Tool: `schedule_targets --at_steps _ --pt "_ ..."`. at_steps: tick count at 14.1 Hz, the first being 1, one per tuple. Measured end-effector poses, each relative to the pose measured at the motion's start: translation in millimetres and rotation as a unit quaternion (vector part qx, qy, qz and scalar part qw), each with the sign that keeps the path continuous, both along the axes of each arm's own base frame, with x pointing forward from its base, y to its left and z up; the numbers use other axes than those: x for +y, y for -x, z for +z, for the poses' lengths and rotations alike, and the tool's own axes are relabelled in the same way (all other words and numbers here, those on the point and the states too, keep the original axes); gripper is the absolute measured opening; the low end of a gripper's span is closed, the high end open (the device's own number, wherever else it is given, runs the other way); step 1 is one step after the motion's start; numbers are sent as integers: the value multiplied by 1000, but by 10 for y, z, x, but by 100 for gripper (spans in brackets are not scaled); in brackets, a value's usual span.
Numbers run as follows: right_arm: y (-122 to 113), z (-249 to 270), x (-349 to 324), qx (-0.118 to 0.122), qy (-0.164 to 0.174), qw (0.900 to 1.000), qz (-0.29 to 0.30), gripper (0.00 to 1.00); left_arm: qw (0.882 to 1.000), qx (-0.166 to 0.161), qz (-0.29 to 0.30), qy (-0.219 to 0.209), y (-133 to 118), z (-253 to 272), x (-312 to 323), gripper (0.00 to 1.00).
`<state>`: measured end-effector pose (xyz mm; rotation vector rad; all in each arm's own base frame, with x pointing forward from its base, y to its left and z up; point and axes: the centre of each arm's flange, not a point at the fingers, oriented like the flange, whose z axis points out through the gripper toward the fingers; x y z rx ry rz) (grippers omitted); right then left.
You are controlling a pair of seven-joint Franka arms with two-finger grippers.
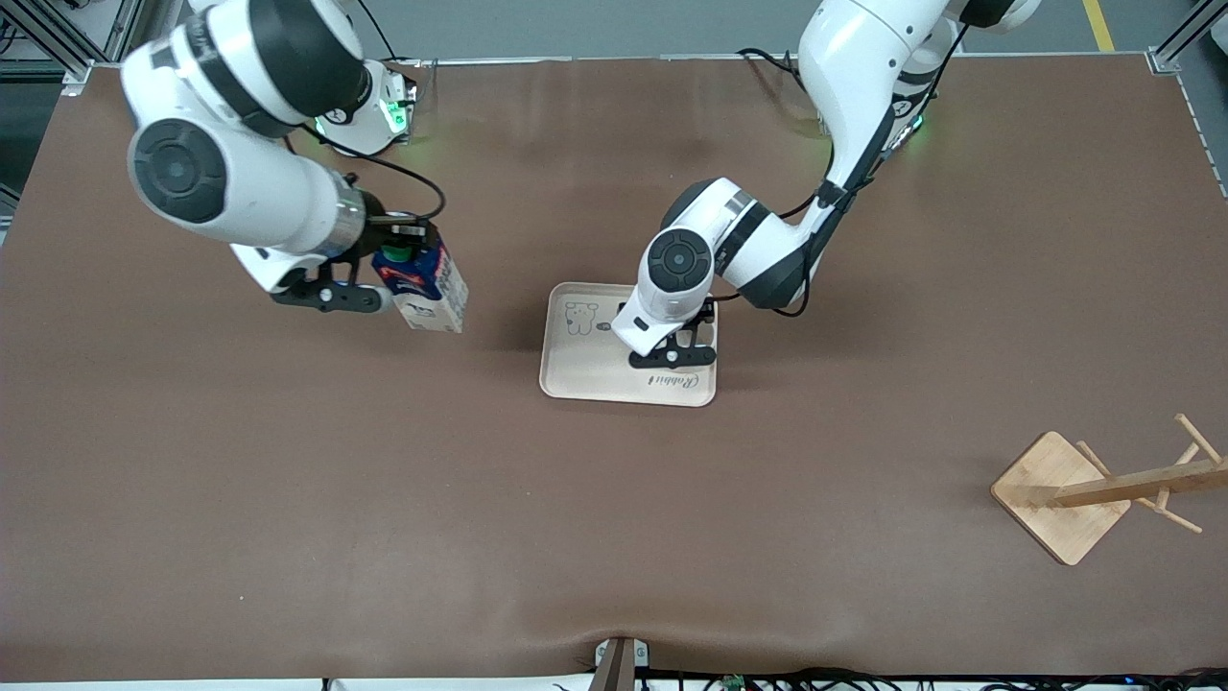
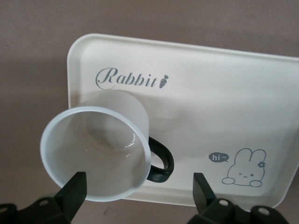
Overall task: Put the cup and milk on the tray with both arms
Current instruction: 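Carry the mug onto the tray while the right gripper lifts the carton, then release the mug with the left gripper while the right gripper carries the carton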
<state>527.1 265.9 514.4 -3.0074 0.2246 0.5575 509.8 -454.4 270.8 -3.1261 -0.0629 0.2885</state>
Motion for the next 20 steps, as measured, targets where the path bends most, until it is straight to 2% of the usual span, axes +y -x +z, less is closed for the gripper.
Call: schedule_targets --at_steps 3,6,8,11,14,17,20 --pt "76 -80 358 -12 9 1000 -21 59 1000 1 12 -10 -187 376 140 100" --pt "166 -299 910 -32 6 998 -47 59 998 -20 58 -5 -579 1122 697 100" --pt "241 -622 1271 -26 4 999 -43 59 995 -39 91 2 -806 1604 1237 100" --pt "277 -1134 1754 -4 3 998 -55 59 994 -62 87 9 -1018 2105 2010 100" --pt "150 -1389 2002 23 -14 997 -77 59 995 -75 70 10 -1091 2454 2635 100" --pt "121 -1497 2079 30 -16 997 -65 59 995 -89 53 0 -1046 2827 3176 100" --pt "129 -1545 2046 33 -17 999 -25 59 994 -104 32 -9 -882 3234 3518 100"
